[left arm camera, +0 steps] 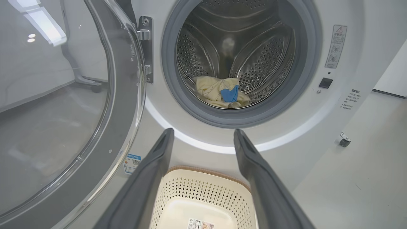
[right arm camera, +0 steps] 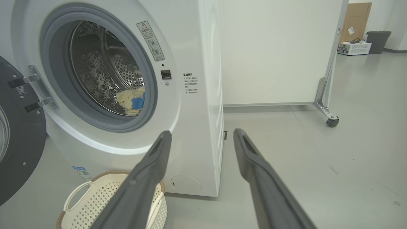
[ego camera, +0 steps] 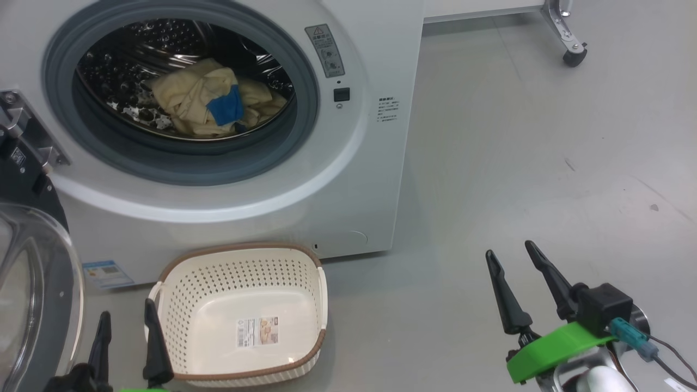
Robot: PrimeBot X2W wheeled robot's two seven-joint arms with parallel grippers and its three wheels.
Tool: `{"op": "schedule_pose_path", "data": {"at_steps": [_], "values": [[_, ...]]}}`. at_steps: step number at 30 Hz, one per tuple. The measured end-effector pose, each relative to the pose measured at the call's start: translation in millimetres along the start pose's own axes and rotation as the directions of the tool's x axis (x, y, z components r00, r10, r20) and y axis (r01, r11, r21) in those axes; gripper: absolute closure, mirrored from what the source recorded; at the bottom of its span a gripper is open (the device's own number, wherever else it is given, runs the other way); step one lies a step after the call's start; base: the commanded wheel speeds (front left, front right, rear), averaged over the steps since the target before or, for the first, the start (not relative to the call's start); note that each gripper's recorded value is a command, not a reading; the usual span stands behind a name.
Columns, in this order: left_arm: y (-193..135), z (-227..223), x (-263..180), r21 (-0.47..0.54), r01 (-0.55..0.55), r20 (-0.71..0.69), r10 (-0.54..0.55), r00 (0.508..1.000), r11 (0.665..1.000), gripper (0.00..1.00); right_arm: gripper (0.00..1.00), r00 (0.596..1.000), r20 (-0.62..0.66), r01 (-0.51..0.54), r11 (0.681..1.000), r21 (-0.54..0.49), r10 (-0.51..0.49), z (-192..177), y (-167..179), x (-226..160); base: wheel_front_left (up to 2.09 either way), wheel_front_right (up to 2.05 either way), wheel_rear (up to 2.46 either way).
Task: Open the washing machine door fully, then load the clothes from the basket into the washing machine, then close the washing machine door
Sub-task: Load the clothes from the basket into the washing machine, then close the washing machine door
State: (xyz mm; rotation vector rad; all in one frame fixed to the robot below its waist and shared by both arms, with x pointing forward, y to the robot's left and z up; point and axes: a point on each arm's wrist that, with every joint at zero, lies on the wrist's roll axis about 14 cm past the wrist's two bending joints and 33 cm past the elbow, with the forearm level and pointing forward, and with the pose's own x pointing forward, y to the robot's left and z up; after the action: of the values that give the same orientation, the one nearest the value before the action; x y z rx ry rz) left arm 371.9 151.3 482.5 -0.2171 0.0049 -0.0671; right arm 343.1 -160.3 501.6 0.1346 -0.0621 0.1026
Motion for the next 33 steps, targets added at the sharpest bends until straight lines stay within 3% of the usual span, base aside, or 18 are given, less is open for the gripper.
{"op": "schedule_pose_path", "data": {"at_steps": [20,33], "values": [[-1.0,-4.0,0.8,0.027,0.006,-0.013,-0.005,1.0,1.0,0.0,0.0,1.0,-0.006,0.003,1.0,-0.002,-0.003,-1.6,-1.4,-0.3,-0.05,0.06,-0.01],[-0.3,-3.9,3.7,0.045,-0.001,-0.011,0.002,1.0,0.999,0.0,0.0,1.0,-0.012,0.009,1.0,-0.002,-0.009,-3.6,-3.3,0.2,-1.22,1.31,-0.1]]}}
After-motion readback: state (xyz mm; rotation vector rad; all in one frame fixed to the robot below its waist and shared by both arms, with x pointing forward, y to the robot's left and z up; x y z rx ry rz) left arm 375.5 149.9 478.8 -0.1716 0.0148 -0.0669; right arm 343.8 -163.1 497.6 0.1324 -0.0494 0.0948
